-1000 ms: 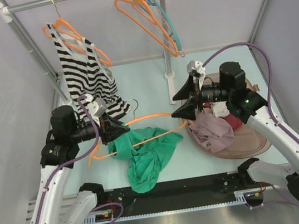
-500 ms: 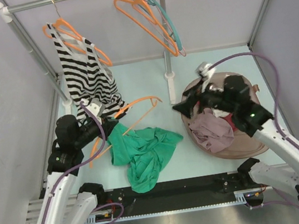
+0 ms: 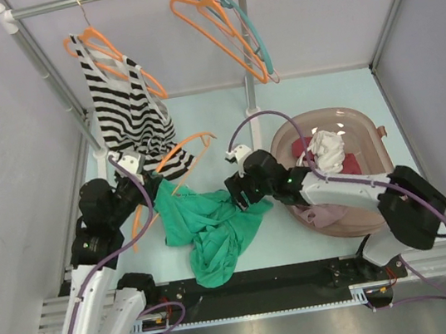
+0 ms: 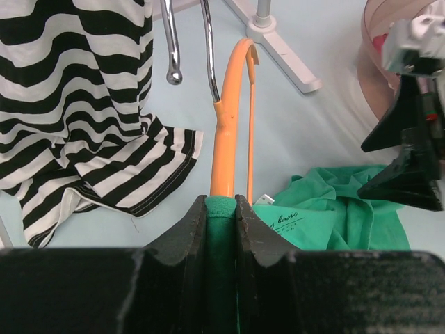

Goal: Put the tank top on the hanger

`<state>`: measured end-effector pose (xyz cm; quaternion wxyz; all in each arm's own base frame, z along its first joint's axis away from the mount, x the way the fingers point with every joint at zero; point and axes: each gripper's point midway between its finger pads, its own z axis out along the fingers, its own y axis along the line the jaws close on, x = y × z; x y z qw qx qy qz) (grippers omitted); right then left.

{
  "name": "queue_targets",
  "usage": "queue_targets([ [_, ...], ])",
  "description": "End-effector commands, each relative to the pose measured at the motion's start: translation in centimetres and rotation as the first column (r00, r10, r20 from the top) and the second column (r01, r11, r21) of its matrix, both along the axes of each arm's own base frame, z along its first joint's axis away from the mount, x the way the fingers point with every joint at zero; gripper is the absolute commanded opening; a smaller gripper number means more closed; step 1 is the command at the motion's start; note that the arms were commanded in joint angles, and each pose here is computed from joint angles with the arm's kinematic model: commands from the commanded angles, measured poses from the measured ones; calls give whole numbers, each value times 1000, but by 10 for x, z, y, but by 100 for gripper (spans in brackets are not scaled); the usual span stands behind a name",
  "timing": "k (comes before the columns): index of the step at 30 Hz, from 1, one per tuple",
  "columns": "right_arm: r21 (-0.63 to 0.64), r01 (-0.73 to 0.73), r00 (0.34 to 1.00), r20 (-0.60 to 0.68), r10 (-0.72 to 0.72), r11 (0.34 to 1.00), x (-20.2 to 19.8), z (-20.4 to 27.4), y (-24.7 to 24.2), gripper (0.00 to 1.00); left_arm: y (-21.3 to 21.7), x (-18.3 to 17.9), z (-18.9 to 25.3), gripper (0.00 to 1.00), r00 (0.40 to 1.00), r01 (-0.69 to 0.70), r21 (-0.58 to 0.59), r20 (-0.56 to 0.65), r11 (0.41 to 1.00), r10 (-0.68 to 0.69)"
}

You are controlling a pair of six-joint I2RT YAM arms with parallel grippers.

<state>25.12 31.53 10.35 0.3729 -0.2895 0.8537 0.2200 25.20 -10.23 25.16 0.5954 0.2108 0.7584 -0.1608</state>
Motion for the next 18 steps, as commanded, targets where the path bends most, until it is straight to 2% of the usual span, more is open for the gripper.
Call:
queue_targets([
  [1,16,25,996,83,-26,1000,24,8,20,77,-1,6,19,0,998,-4,-38,64,999,6],
  [7,22,-38,999,31,37,999,18,-15,37,73,-3,5,19,0,998,5,-43,65,999,-2],
  [10,7,-72,997,-7,72,997,10,-24,40,62,-1,6,20,0,998,-7,-42,69,999,10],
  [13,-39,-97,994,-63,94,995,4,-37,37,44,0,6,19,0,998,-15,-40,66,999,17],
  [14,-44,-108,992,-73,104,993,1,-37,37,32,0,6,19,0,998,-13,-40,66,999,16],
  [16,-43,-113,992,-63,110,993,1,-30,37,16,3,7,20,0,997,-28,-38,69,999,31],
  [17,-40,-108,993,-51,106,993,3,-25,37,2,4,7,20,0,997,-34,-37,69,999,37],
  [18,-51,-101,994,-38,99,994,5,-20,34,0,5,8,20,0,997,-42,-37,70,998,45],
])
